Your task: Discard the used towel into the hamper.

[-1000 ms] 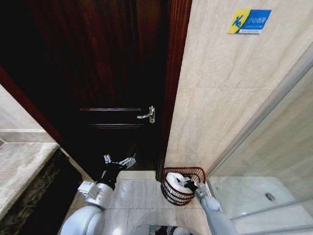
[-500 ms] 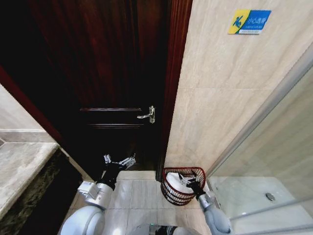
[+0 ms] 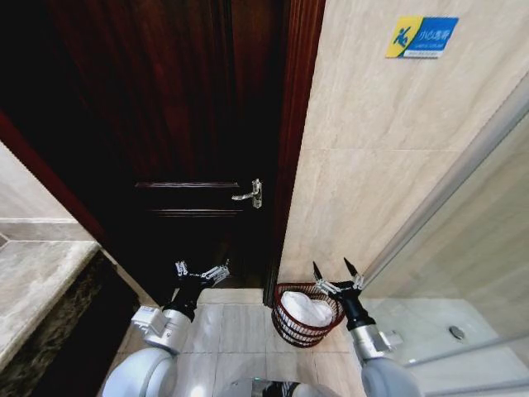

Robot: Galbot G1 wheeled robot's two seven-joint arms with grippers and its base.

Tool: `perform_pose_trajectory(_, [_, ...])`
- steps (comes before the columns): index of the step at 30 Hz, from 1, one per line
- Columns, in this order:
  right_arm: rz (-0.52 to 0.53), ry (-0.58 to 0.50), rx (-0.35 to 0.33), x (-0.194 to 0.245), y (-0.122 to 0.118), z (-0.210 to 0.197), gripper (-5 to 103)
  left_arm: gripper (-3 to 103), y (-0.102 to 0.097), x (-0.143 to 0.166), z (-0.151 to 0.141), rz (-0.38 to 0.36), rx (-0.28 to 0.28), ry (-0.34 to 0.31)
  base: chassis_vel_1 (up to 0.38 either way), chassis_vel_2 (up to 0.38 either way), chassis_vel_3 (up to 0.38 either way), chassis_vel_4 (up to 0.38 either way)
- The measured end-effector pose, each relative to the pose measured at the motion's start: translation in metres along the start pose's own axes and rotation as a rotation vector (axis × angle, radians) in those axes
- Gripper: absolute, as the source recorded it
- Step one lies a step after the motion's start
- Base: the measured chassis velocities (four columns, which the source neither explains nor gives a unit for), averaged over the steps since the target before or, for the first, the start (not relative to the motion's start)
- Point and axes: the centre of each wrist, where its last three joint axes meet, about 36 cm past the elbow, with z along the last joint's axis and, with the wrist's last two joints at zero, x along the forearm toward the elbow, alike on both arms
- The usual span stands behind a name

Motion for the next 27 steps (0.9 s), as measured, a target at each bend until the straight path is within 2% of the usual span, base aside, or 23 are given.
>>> perform_pose_trajectory(4, [0.021,-0.043,0.032,0.001,-0.004,-0.016,100,100,0.000,0.000,0.000,0.000,0.000,0.000,0.000,0.000,0.000,0.000])
perform_pose_trajectory(10, [0.055,-0.101,0.014,0.005,0.005,-0.036,100,100,0.000,0.000,0.000,0.000,0.000,0.000,0.000,0.000,0.000,0.000])
perform_pose_trajectory(27, [0.055,-0.093,0.002,0.014,0.006,-0.019,100,100,0.000,0.000,0.000,0.000,0.000,0.000,0.000,0.000,0.000,0.000])
